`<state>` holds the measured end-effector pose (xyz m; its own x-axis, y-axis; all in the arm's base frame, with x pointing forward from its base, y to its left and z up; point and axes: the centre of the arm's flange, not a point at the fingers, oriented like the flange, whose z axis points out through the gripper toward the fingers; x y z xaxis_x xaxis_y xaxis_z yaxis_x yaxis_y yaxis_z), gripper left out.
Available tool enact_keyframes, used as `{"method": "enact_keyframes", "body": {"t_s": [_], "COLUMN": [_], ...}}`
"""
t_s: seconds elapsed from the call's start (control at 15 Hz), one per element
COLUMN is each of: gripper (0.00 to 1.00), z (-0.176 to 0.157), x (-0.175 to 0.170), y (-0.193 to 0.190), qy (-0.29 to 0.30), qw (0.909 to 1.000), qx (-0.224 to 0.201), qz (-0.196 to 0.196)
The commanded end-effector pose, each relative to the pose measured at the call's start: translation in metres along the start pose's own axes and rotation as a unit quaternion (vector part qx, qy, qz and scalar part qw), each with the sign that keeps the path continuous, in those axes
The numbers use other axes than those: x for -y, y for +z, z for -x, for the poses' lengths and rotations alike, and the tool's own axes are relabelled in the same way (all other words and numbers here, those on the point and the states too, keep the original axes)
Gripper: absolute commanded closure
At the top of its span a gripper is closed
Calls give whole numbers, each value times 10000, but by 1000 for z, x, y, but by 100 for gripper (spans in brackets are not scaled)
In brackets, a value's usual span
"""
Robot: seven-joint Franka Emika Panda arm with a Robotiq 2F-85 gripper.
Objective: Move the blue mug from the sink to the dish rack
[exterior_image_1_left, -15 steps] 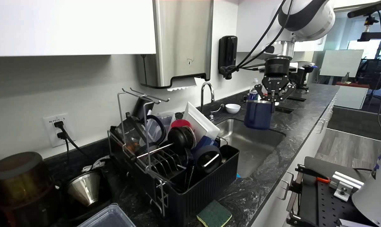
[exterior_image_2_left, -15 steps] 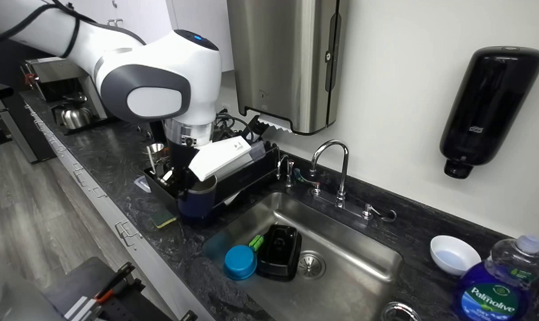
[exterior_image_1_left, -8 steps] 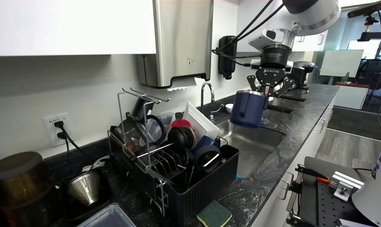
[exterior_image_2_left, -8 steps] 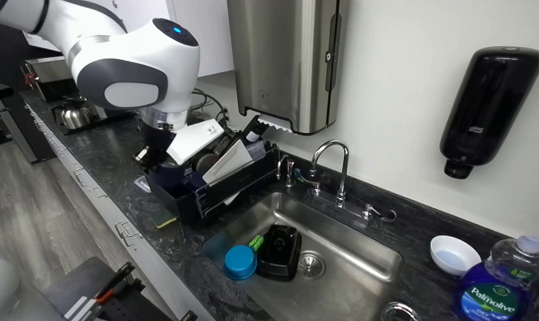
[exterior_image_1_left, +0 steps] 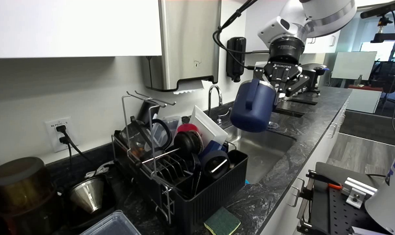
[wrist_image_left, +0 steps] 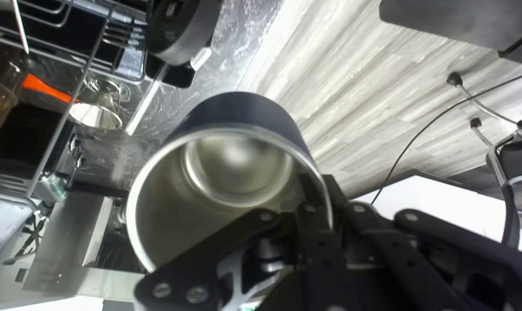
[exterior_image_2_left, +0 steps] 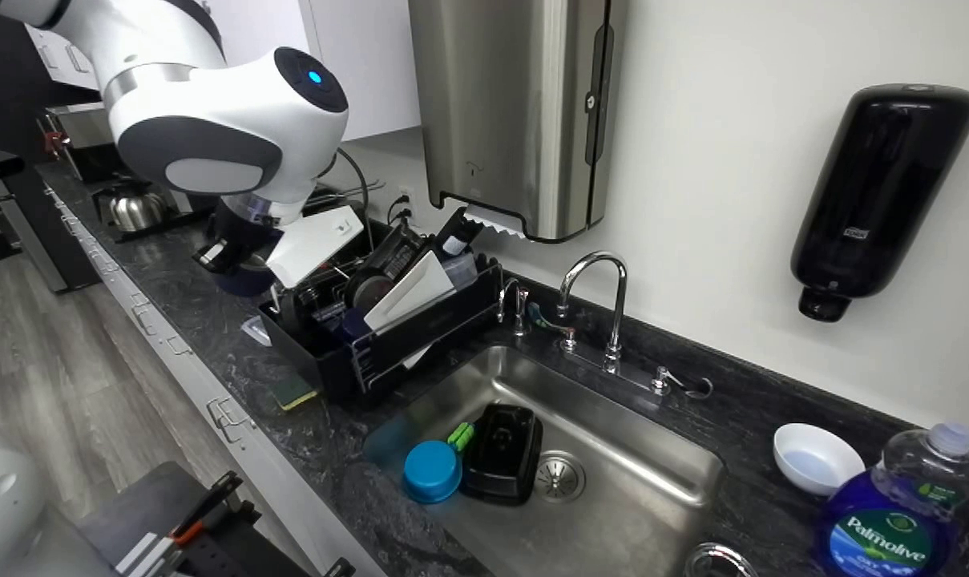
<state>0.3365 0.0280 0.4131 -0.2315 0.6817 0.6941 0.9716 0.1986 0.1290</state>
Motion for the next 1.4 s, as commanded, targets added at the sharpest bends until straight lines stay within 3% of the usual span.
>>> {"method": "enact_keyframes", "body": {"t_s": [0.0,0.4,0.73,1.33], "gripper": [98,98,98,98], "z": [-5,-9,6,15], "x": [-10,-36,-76,-105], "y": [7,24,38,61], "qy": [-160,-29,593,1059], "qw": [9983,9957,9920,9882], "qx": [-561,-925,-1110,-1102], "qz": [-50,91,85,-83]}}
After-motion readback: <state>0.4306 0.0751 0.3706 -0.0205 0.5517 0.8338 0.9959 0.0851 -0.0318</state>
